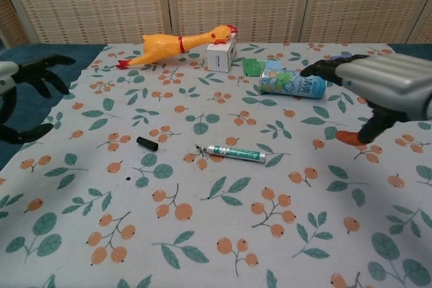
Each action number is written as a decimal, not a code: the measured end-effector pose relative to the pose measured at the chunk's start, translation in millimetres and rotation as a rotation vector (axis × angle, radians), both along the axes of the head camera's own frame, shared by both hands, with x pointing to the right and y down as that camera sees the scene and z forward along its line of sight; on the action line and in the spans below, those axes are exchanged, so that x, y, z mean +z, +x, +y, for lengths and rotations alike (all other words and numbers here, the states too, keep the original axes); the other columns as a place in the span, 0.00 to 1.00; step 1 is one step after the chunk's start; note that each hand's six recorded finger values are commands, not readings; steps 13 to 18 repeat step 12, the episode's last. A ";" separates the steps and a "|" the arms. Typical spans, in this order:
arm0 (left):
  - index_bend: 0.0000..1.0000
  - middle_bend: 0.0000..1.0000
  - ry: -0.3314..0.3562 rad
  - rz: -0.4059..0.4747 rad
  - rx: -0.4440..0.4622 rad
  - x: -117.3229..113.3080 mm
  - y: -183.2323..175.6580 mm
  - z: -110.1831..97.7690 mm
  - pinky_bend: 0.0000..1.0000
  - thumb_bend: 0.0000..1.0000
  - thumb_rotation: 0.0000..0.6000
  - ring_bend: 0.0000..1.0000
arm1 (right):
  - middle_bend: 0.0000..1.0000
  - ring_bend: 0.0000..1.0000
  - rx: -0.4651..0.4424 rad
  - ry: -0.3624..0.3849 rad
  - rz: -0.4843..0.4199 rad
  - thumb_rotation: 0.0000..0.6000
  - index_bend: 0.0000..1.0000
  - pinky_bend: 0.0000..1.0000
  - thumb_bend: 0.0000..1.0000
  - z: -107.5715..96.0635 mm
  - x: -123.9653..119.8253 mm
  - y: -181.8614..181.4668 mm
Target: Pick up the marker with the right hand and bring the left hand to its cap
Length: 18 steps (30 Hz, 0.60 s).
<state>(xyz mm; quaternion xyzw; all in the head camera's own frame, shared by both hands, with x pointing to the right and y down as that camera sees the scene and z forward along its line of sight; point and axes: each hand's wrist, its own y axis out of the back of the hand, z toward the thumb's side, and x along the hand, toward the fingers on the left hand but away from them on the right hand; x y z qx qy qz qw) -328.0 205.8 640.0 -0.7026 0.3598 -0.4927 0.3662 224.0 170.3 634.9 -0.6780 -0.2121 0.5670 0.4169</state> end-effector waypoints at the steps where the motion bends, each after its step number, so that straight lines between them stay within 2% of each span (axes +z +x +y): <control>1: 0.00 0.00 0.006 0.011 -0.033 -5.4 -17.5 8.2 0.15 0.36 1.00 0.00 | 0.00 0.00 0.019 0.027 0.006 1.00 0.00 0.00 0.21 5.1 -7.4 15.7; 3: 0.00 0.00 0.007 0.007 -0.074 -9.9 -44.2 20.9 0.09 0.36 1.00 0.00 | 0.00 0.00 0.078 0.095 0.024 1.00 0.00 0.00 0.20 18.9 -27.1 55.6; 5: 0.00 0.00 -0.003 -0.045 -0.094 -11.5 -76.6 34.9 0.04 0.36 1.00 0.00 | 0.00 0.00 0.145 0.146 0.043 1.00 0.00 0.00 0.19 33.4 -44.7 92.2; 7: 0.00 0.00 -0.017 -0.115 -0.087 -13.8 -104.1 43.6 0.04 0.37 1.00 0.00 | 0.00 0.00 0.221 0.192 0.066 1.00 0.00 0.00 0.18 50.3 -63.5 131.6; 9: 0.00 0.00 -0.022 -0.150 -0.076 -19.3 -118.3 44.6 0.04 0.37 1.00 0.00 | 0.00 0.00 0.269 0.216 0.074 1.00 0.00 0.00 0.18 61.2 -76.6 160.6; 12: 0.00 0.00 -0.026 -0.146 -0.055 -31.9 -123.4 46.6 0.04 0.37 1.00 0.00 | 0.00 0.00 0.300 0.220 0.079 1.00 0.00 0.00 0.17 66.8 -90.5 190.3; 18: 0.00 0.00 -0.026 -0.146 -0.055 -31.9 -123.4 46.6 0.04 0.37 1.00 0.00 | 0.00 0.00 0.300 0.220 0.079 1.00 0.00 0.00 0.17 66.8 -90.5 190.3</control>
